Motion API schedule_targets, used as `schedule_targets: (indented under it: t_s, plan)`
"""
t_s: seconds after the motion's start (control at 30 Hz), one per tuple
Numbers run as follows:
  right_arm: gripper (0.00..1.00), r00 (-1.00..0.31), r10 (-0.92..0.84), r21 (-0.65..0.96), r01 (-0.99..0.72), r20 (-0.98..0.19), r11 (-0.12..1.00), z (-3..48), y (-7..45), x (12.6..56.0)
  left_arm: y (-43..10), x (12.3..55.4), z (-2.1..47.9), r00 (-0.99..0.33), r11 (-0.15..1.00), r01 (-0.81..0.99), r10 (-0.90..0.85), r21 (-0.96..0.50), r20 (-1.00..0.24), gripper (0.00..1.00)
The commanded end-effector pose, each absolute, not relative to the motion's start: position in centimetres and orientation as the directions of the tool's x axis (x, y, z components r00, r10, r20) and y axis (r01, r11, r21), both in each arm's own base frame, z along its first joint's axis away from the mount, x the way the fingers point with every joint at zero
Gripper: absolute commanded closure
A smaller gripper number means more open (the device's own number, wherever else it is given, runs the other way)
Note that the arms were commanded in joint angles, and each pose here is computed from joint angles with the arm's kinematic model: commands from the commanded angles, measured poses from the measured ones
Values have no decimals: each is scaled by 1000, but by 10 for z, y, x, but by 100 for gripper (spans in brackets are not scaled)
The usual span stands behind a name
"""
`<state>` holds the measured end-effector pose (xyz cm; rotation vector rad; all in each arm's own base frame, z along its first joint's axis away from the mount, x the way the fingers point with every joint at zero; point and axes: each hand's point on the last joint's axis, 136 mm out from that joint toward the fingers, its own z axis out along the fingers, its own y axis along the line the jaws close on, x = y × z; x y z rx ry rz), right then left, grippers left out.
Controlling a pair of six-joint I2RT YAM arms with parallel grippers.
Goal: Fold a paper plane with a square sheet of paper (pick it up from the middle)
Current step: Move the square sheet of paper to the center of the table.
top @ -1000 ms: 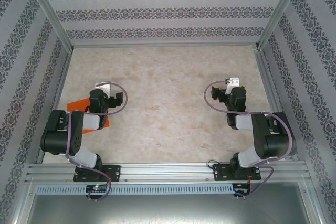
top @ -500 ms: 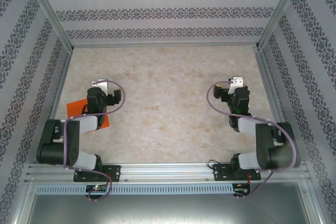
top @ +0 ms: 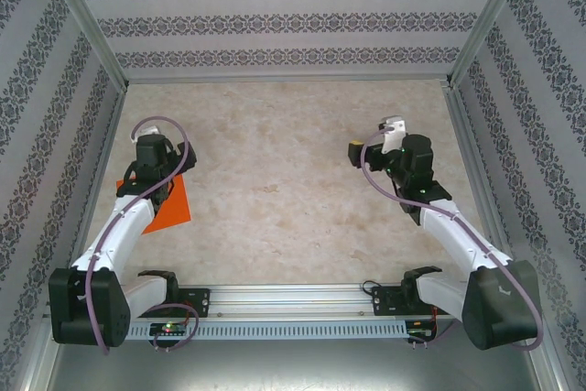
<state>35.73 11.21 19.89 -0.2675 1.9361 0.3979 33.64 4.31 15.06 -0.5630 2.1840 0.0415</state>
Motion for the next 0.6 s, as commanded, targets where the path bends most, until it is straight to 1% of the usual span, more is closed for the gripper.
schedule_targets:
  t_s: [0.0, 0.13, 0.23, 0.37, 0.47, 0.57]
  plan:
    - [2, -495, -44, 232, -481, -868, 846, 191, 154, 338, 62, 301, 114, -598, 831, -542, -487, -126, -636, 0]
    - [2, -528, -102, 256, -560, -843, 788, 192, 191, 326, 76, 302, 101, -627, 810, -579, -513, -90, -587, 0]
    - [2, -541, -137, 270, -604, -830, 750, 192, 212, 317, 83, 305, 91, -632, 797, -596, -542, -99, -554, 0]
    - [2, -553, -154, 280, -619, -819, 733, 188, 223, 314, 90, 308, 78, -635, 779, -616, -581, -120, -509, 0]
    - [2, -567, -166, 285, -619, -807, 732, 184, 226, 314, 94, 310, 69, -655, 779, -620, -579, -92, -484, 0]
    - [2, -572, -176, 282, -620, -801, 732, 184, 227, 315, 100, 309, 49, -653, 751, -653, -623, -97, -432, 0]
